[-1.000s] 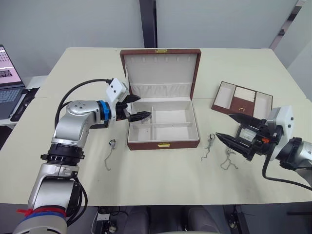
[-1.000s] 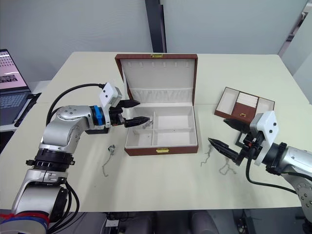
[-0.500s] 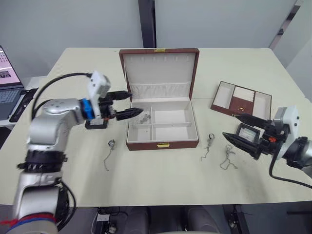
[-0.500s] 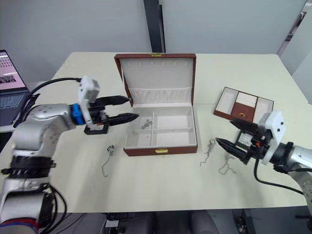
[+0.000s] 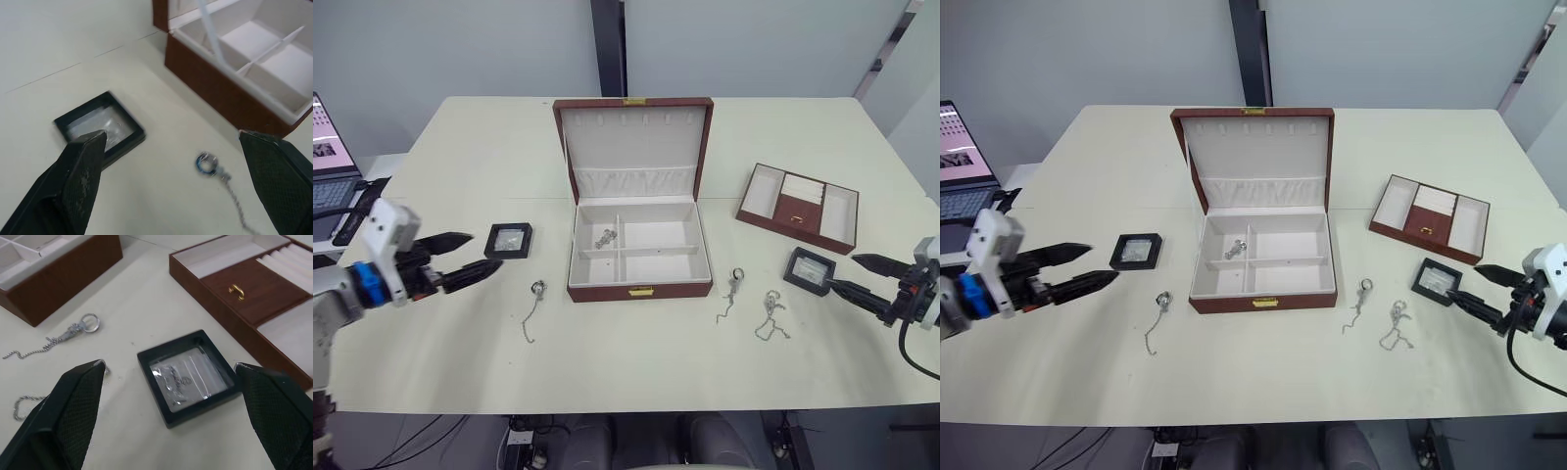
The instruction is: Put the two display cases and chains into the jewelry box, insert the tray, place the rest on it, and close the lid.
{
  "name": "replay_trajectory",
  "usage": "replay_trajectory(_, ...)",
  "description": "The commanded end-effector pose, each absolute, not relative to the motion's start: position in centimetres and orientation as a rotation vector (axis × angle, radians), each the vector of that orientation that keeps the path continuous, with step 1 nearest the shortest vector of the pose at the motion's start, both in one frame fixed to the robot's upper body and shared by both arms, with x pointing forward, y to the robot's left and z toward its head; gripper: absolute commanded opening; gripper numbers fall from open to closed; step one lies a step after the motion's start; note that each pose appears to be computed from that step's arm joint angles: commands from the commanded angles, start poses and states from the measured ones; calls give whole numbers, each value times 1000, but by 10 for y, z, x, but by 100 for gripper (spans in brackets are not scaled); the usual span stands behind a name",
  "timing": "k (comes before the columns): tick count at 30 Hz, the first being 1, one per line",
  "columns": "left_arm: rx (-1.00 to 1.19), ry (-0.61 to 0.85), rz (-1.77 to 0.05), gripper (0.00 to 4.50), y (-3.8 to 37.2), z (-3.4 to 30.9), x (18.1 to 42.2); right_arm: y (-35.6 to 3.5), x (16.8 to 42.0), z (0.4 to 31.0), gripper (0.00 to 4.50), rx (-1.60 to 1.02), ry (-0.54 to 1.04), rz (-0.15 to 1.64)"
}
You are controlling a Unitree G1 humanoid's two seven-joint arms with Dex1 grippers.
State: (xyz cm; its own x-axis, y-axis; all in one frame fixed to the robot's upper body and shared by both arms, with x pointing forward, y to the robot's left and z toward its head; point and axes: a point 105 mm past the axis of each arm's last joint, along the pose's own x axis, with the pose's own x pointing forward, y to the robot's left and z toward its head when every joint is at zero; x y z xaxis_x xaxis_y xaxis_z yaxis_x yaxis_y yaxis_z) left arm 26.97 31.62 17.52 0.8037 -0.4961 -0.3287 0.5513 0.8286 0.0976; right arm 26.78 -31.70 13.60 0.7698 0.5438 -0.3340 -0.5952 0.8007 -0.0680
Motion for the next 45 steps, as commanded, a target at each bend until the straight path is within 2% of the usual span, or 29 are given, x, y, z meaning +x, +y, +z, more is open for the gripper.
replay_trajectory(1, 253, 268, -469, 445, 337, 187, 259, -328, 271, 142, 450, -216, 298, 619)
replay_trajectory(5, 261, 321, -320, 445, 373, 170, 236, -340, 271, 134, 450, -264, 365, 612)
replay_trajectory(10, 259, 368, -273, 445, 385, 154, 223, -344, 272, 131, 450, -292, 385, 622)
replay_trajectory(30, 297, 409, -293, 445, 385, 150, 224, -344, 272, 132, 450, -292, 377, 616)
replay_trajectory(37, 347, 432, -394, 445, 371, 146, 241, -320, 276, 150, 450, -275, 300, 691)
replay_trajectory(45, 467, 398, -617, 445, 336, 160, 295, -226, 268, 187, 450, -262, 138, 956)
